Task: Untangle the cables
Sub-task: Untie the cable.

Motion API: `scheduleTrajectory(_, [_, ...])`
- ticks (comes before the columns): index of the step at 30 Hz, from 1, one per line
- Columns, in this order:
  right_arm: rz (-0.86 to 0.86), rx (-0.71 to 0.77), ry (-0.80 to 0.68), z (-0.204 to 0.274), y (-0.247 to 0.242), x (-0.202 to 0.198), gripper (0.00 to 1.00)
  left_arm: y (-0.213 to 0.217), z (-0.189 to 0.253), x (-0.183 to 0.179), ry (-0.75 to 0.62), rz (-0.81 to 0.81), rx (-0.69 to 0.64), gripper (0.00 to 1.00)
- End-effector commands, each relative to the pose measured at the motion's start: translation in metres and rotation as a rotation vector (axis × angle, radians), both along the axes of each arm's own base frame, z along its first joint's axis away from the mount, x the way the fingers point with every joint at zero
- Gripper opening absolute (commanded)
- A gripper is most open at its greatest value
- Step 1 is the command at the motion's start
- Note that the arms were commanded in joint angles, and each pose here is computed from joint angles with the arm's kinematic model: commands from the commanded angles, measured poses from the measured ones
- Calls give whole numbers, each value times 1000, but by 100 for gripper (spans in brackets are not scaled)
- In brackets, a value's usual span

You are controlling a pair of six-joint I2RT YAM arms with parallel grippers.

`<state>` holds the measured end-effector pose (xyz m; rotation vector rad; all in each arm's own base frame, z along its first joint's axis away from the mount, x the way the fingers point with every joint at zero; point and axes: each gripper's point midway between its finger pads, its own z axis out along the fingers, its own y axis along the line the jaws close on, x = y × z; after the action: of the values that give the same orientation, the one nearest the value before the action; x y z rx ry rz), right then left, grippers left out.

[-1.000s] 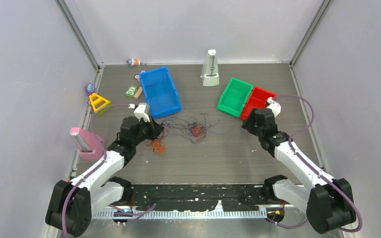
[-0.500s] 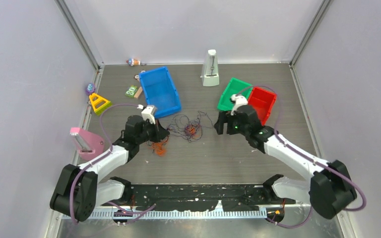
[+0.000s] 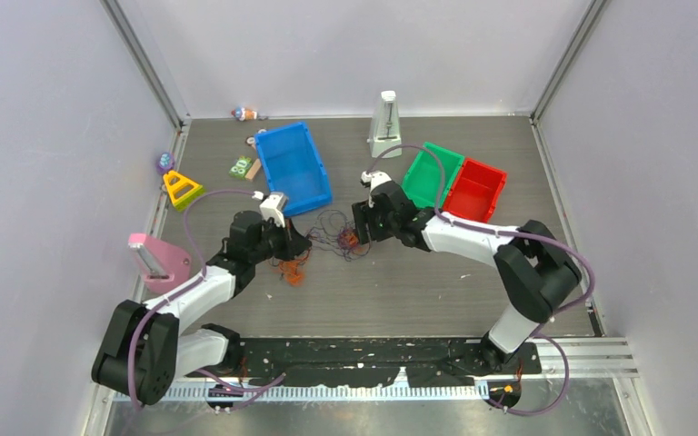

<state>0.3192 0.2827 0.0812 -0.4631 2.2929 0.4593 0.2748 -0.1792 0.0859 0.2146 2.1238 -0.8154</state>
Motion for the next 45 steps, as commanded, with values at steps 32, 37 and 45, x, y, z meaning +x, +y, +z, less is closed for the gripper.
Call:
scheduleTrajectory(32, [-624, 163, -156, -5, -200, -1, 6, 61, 43, 15, -277, 322, 67, 0])
scheduleTrajectory(37, [-435, 269, -194, 7, -167, -5, 5, 37, 47, 11, -232, 197, 46, 42])
scheduleTrajectory(45, [-264, 299, -242, 30, -128, -10, 8, 48, 102, 7, -295, 285, 198, 89])
